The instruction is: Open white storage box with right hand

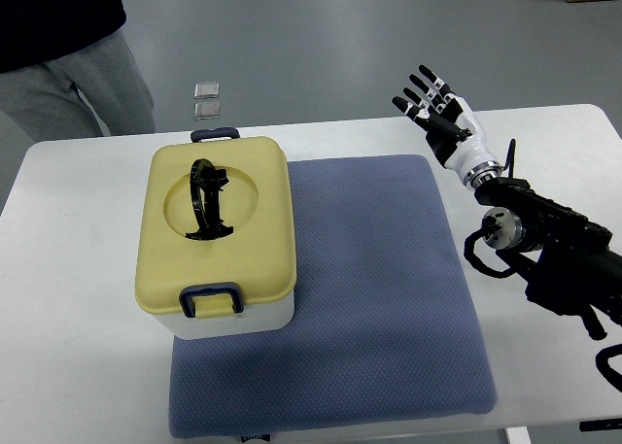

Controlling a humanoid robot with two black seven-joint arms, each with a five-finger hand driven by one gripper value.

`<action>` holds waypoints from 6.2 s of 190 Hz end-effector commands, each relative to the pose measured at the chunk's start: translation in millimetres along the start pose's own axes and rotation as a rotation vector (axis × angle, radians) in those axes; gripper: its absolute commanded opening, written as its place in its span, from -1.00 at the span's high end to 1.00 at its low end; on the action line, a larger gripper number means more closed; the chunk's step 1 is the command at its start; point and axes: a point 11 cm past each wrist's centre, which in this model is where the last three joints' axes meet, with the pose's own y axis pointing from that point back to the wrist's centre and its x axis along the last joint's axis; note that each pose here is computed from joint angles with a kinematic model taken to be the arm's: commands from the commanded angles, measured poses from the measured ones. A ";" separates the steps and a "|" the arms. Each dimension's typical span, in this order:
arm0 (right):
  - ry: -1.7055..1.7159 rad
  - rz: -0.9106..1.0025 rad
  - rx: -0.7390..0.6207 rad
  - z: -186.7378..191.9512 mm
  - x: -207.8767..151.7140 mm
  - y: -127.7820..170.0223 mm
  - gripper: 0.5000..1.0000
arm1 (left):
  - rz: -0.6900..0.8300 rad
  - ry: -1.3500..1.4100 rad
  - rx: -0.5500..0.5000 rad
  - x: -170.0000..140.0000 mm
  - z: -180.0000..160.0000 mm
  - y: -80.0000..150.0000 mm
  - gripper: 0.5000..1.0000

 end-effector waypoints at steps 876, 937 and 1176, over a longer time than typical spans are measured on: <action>1.938 -1.635 0.305 -39.7 -328.5 20.9 1.00 | 0.019 0.007 -0.002 4.2 1.1 0.1 -1.00; 1.923 -1.568 0.357 -68.0 -340.5 12.1 1.00 | 0.019 0.007 -0.002 4.2 1.1 0.1 -1.00; 1.917 -1.000 -0.054 -120.8 -101.4 -36.3 1.00 | 0.019 0.006 -0.002 4.3 1.1 0.1 -1.00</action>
